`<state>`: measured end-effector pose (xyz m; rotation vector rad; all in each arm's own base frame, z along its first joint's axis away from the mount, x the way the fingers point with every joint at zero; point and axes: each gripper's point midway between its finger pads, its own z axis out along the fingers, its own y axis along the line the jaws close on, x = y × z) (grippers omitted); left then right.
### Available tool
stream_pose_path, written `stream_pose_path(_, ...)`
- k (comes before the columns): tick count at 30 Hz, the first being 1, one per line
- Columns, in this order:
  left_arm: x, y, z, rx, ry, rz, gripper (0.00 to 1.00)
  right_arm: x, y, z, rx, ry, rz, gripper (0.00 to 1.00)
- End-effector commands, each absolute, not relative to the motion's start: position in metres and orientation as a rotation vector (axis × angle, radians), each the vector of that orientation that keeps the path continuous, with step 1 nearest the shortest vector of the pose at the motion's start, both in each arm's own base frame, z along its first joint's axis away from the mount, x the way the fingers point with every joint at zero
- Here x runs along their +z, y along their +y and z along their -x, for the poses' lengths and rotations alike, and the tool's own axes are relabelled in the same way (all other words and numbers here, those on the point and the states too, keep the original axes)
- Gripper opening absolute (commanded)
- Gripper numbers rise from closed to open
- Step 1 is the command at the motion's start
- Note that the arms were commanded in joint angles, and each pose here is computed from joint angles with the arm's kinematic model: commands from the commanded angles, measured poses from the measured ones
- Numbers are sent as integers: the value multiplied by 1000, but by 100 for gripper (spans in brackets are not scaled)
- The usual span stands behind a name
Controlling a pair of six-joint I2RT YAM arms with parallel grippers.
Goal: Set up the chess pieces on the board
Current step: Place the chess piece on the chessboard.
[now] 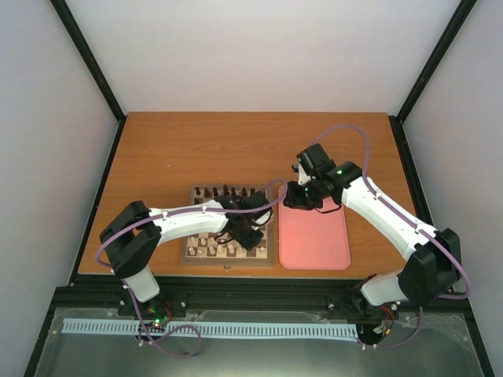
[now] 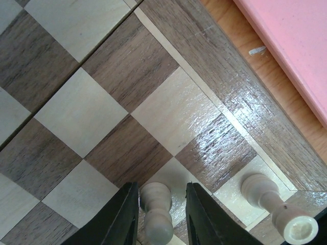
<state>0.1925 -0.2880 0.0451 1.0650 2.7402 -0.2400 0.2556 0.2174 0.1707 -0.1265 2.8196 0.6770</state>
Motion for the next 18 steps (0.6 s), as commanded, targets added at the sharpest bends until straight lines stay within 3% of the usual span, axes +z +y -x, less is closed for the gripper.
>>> stream_pose_path(1,61,-295,-199,-234,2686,-1076,29,166,215,-257,673,2824,127,19)
stream_pose_path(18,76,-307,-208,-261,2646,-1062,37,167,217,-259,674,2829,149,19)
